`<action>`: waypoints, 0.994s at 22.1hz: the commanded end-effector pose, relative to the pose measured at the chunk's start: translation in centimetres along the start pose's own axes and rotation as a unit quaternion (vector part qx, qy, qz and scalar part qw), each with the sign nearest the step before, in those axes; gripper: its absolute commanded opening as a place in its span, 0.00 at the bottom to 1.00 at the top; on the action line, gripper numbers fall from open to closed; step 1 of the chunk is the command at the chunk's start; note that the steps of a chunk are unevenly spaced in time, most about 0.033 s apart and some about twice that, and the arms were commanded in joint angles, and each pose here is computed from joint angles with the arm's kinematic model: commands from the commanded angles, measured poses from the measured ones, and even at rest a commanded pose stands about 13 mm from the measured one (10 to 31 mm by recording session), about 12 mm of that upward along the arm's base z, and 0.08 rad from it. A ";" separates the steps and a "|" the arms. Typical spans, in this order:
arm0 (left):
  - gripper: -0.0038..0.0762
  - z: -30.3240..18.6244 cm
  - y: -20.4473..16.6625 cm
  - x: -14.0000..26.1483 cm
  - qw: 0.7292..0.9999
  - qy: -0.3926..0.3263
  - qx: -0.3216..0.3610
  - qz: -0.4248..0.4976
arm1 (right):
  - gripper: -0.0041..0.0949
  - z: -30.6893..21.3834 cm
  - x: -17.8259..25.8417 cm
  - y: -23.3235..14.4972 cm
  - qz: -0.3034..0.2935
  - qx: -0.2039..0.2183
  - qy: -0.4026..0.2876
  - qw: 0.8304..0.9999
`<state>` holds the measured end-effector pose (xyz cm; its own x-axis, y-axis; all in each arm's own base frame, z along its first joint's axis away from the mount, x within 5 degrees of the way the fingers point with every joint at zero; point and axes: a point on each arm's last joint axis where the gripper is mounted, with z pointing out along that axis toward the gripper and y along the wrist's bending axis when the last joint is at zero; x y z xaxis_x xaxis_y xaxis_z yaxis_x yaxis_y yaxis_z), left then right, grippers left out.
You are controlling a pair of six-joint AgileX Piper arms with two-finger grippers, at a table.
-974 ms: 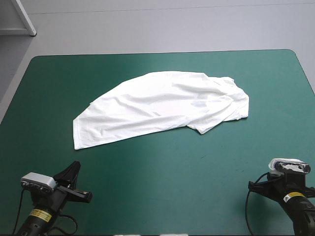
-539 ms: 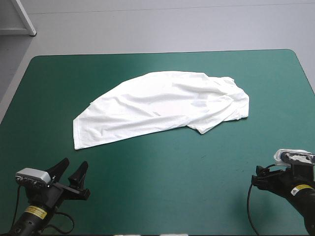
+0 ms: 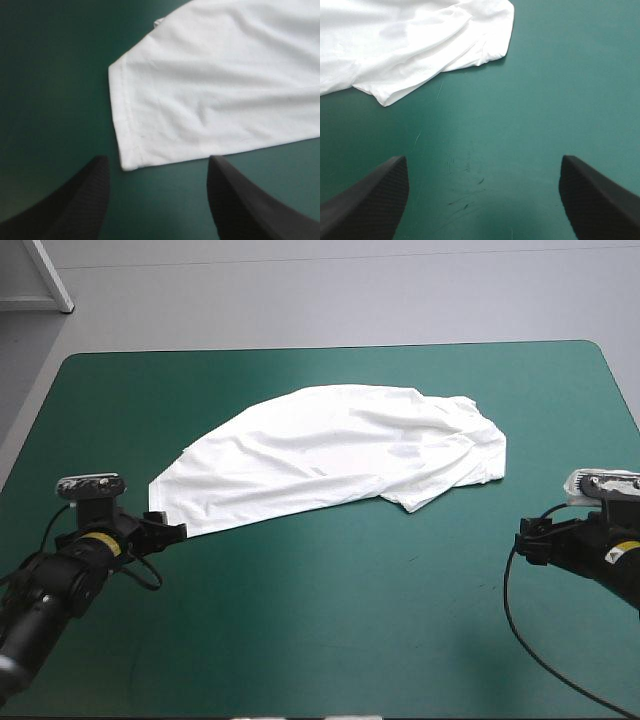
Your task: Fold the cloth
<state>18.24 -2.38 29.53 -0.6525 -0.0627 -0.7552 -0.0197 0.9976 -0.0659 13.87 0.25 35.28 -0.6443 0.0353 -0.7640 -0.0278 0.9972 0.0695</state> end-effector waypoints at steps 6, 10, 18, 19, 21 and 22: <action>0.58 10.4 2.0 -0.5 0.993 0.066 -0.014 -0.098 | 0.82 0.1 -2.4 0.0 -0.006 -0.002 -0.006 1.000; 0.58 12.8 2.1 0.2 0.991 0.074 -0.014 -0.114 | 0.82 0.7 -2.7 -0.1 -0.009 0.002 -0.004 1.000; 0.17 14.8 2.2 1.6 0.989 0.120 -0.019 -0.088 | 0.81 4.3 -3.4 1.1 -0.020 -0.040 0.026 0.999; 0.07 14.8 2.2 1.7 0.989 0.122 -0.018 -0.079 | 0.81 4.9 -3.6 1.6 -0.025 -0.050 0.024 0.998; 0.04 14.8 2.2 1.7 0.990 0.126 -0.017 -0.068 | 0.81 6.5 -3.8 2.6 -0.038 -0.065 0.027 0.997; 0.04 14.8 2.2 1.8 0.989 0.128 -0.017 -0.068 | 0.80 7.4 -4.0 3.2 -0.045 -0.073 0.028 0.996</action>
<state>28.64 -0.54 18.73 -0.7753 -0.1901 -0.6023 -0.1391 0.9816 -0.1307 20.16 2.47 32.89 -0.7511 -0.0463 -0.6585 -0.1455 0.9846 0.0967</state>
